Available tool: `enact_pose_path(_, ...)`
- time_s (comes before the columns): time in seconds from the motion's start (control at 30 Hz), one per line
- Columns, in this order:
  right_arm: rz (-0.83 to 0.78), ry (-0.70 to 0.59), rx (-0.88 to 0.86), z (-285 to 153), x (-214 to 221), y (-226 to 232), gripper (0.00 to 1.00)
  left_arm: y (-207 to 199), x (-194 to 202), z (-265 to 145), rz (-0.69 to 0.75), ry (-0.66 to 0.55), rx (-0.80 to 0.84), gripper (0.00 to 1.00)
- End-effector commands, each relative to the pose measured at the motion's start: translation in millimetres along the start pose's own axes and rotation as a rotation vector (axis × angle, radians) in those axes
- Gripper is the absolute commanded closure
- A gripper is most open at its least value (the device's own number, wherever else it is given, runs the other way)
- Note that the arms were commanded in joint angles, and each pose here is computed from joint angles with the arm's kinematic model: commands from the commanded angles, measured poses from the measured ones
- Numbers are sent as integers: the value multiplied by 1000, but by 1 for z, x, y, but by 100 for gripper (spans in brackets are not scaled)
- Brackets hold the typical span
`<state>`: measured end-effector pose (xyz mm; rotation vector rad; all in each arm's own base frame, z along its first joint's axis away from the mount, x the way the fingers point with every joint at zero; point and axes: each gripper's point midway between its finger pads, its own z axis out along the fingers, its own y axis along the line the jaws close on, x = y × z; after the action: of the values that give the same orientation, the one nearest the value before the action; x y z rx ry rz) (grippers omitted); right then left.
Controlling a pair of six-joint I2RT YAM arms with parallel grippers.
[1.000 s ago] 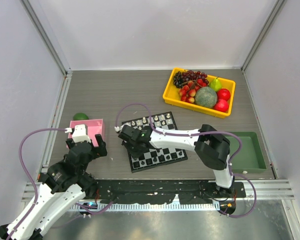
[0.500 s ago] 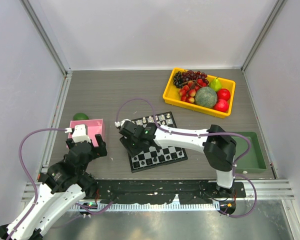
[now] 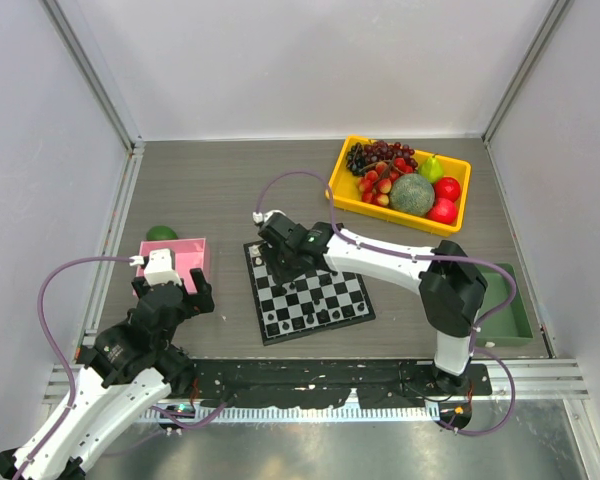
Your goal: Set up the chess pieces on the board
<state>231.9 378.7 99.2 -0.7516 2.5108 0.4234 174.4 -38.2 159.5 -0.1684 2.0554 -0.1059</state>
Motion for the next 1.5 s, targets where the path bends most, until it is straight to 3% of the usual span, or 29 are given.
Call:
enact_pose_path(0.0, -12, -9, 15, 5, -2, -3, 57, -2, -9, 1, -15, -36, 1, 1)
enact_pose_path(0.53, -19, 54, 7, 32, 7, -2, 62, -2, -8, 2, -11, -30, -2, 1)
enact_pose_path(0.9, -20, 57, -4, 34, 8, -1, 77, -2, -9, 2, -13, -33, -2, 1)
enact_pose_path(1.03, -19, 57, -27, 30, 8, 3, 87, -2, -8, 2, -14, -33, -2, 1)
enact_pose_path(1.47, -56, 92, -39, 19, 47, 26, 89, -2, -9, 2, -16, -36, -2, 1)
